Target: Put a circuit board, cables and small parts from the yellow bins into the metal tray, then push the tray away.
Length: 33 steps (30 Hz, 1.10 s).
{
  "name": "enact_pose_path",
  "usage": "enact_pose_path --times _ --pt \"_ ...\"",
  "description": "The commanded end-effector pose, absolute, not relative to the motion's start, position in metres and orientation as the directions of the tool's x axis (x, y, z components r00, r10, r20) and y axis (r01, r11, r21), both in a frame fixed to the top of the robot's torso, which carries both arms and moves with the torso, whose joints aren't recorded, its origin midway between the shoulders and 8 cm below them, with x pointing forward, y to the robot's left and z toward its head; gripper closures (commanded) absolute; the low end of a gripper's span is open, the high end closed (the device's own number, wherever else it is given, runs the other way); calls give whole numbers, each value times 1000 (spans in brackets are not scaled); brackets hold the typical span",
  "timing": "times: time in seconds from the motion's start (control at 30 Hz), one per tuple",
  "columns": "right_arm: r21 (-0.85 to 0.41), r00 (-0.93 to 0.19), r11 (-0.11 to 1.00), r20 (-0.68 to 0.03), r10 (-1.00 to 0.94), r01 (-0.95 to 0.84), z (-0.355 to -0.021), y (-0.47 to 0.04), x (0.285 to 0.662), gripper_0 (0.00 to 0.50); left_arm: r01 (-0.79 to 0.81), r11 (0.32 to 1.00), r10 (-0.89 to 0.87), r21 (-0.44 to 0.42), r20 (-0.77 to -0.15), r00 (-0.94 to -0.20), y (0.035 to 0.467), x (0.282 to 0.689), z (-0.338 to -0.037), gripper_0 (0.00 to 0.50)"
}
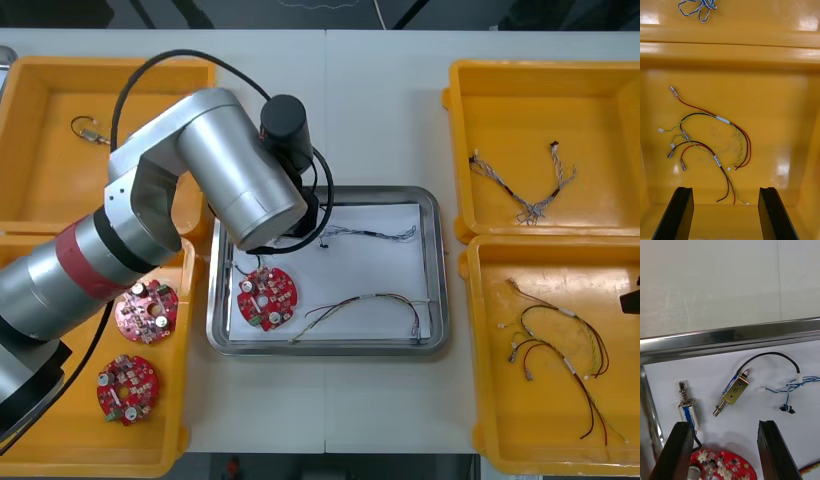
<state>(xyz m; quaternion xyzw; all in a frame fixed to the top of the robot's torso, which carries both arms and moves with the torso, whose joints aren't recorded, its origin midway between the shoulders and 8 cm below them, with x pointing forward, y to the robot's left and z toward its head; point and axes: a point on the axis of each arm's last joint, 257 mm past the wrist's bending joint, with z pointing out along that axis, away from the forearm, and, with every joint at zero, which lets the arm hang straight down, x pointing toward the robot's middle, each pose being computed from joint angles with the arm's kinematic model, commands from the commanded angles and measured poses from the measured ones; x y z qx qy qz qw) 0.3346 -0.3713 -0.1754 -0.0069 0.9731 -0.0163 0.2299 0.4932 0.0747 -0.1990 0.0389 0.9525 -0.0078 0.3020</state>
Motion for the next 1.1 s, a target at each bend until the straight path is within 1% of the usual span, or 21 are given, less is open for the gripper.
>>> enact_pose_path --times 0.03,0.17,0.2,0.37,0.6,0.87,0.97,1.1 --pt "-27 -886 999 -463 26 44 -172 -376 328 0 22 998 -17 -58 -598 -802 91 488 -160 0" --pt "-24 -887 999 -462 27 44 -173 -376 328 0 42 999 25 -16 -586 -810 118 482 -144 0" --pt "-23 -887 999 -461 27 43 -173 -375 328 0 45 999 26 -18 -583 -812 121 481 -142 0" --pt "-19 -886 999 -462 32 45 -172 -374 328 0 62 998 48 -6 -570 -820 165 474 -119 0" --pt "-15 -887 999 -461 35 47 -173 -374 328 0 74 996 86 44 -542 -836 225 463 -101 0" --pt "-36 -877 999 -480 4 24 -163 -371 331 0 96 990 137 108 -502 -854 289 447 -96 0" --pt "-63 -871 998 -488 -50 -21 -157 -361 335 0 87 988 139 126 -497 -857 310 439 -95 0" --pt "-125 -851 984 -497 -170 -124 -147 -340 341 0 71 985 141 158 -488 -861 343 429 -94 0"
